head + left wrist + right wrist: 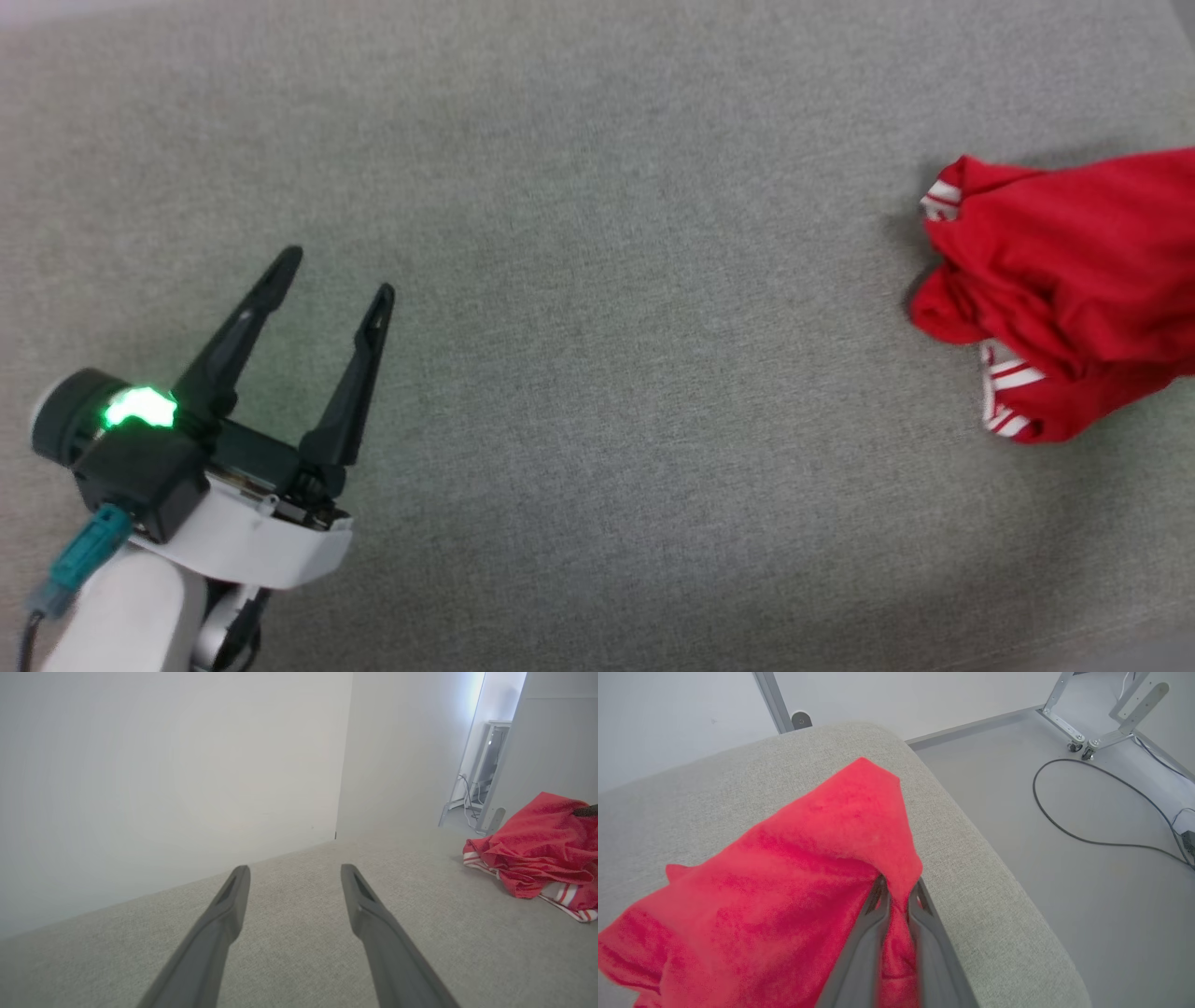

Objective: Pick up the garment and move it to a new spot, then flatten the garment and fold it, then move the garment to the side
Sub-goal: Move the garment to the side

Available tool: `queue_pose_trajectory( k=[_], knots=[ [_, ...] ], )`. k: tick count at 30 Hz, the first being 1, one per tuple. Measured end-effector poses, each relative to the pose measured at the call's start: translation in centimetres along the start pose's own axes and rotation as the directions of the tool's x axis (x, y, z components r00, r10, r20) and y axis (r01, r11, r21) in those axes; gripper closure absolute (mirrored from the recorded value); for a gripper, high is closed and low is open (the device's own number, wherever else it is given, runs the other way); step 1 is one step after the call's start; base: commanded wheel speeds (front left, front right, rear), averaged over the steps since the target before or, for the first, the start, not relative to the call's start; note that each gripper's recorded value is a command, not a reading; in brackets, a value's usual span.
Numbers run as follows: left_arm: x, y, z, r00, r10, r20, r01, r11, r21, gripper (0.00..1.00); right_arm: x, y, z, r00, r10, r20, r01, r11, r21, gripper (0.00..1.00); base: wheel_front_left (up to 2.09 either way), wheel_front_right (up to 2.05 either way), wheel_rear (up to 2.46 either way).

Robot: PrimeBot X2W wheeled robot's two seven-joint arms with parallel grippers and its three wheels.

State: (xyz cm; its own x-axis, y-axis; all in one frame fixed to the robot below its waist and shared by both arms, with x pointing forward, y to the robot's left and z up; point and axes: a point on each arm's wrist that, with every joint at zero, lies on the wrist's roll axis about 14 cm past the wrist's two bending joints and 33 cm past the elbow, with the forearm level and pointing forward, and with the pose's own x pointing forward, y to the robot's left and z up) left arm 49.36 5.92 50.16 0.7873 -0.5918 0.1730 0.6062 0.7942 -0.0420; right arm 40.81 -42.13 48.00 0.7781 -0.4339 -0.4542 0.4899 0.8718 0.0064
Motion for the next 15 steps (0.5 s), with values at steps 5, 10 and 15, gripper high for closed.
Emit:
queue_pose_trajectory(
  k=[5,10,15],
  knots=[
    [0.3,0.8,-1.0,1.000,-0.013,-0.010,0.013,1.000,0.021,0.00,2.3,-0.3,0.3,0.999,-0.040,0.001,0.040,0.997,-0.073,1.00,0.00,0.00,0.00],
    [0.6,0.8,-1.8,0.999,-0.038,-0.013,0.039,0.998,0.042,0.00,4.1,-0.9,-0.7,0.996,-0.081,-0.022,0.078,0.989,-0.123,1.00,0.00,0.00,0.00],
    [0.8,0.4,-2.3,0.998,-0.065,-0.014,0.065,0.997,0.032,0.00,5.3,-0.9,-2.4,0.994,-0.098,-0.054,0.089,0.985,-0.150,1.00,0.00,0.00,0.00]
  ],
)
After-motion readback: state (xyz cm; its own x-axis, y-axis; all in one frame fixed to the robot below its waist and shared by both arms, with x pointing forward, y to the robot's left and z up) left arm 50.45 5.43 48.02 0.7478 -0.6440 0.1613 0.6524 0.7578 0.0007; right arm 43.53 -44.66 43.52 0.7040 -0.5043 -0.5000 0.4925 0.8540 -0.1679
